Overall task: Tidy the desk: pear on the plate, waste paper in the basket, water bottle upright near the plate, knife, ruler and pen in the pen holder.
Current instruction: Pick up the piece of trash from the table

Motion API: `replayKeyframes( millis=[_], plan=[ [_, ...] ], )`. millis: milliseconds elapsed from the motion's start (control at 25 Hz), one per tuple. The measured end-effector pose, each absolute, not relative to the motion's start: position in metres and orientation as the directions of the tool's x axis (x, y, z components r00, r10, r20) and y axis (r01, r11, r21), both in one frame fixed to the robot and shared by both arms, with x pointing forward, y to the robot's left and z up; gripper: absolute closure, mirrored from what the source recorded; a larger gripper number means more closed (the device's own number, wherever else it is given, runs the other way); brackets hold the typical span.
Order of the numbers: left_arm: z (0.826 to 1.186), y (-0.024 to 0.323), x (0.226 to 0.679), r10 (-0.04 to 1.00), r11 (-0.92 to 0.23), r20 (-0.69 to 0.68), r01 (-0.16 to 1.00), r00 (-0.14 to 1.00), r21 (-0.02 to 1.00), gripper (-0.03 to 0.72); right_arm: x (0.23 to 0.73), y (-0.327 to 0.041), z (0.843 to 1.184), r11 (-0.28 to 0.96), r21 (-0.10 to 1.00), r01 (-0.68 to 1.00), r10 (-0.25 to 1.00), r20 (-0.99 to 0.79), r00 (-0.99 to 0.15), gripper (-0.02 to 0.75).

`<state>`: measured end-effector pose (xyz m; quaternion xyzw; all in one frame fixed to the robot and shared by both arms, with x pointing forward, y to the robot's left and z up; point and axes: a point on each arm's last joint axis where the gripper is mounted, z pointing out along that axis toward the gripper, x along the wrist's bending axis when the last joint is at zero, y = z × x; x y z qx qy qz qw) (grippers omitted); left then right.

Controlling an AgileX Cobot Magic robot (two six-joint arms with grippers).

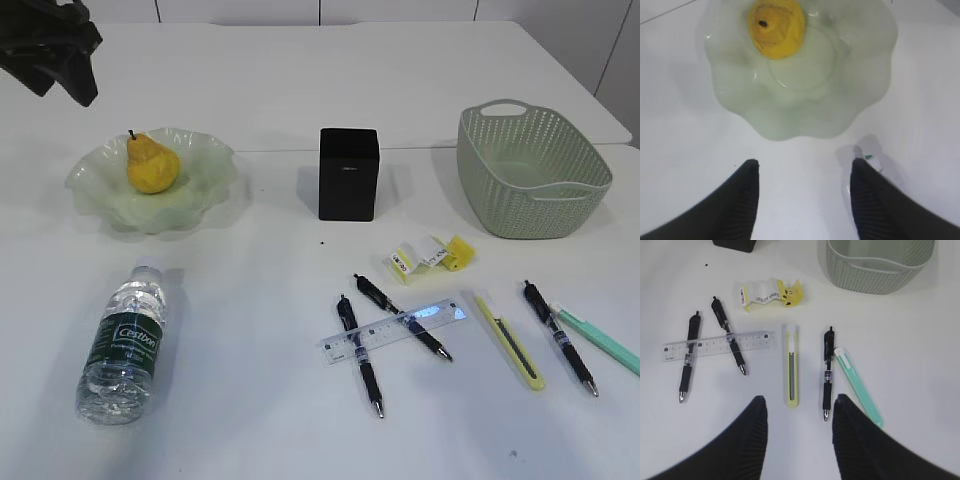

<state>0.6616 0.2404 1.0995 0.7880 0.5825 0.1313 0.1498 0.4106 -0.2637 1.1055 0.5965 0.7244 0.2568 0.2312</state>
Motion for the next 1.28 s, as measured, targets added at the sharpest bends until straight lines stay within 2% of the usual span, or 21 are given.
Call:
replayKeyframes(
  millis=[400, 720, 1040, 1280],
  plan=[
    [1.090, 0.250, 0.604, 0.960, -0.270, 0.005, 0.919, 0.280, 0.287, 0.276, 0.408, -0.264, 1.110, 0.157, 0.629, 0.762, 0.983, -0.030, -0.179, 0.419],
    [1.090, 0.257, 0.537, 0.964, -0.244, -0.011, 0.904, 0.265, 0.352, 0.278, 0.406, -0.265, 1.108, 0.157, 0.600, 0.784, 0.984, -0.025, -0.178, 0.418],
    [1.075, 0.265, 0.476, 0.990, -0.092, -0.062, 0.910, 0.127, 0.405, 0.278, 0.404, -0.263, 1.108, 0.146, 0.583, 0.799, 0.984, -0.003, -0.178, 0.419],
    [1.060, 0.269, 0.439, 0.992, -0.049, -0.088, 0.918, 0.091, 0.394, 0.279, 0.402, -0.262, 1.108, 0.139, 0.573, 0.808, 0.984, 0.013, -0.178, 0.419]
  ],
)
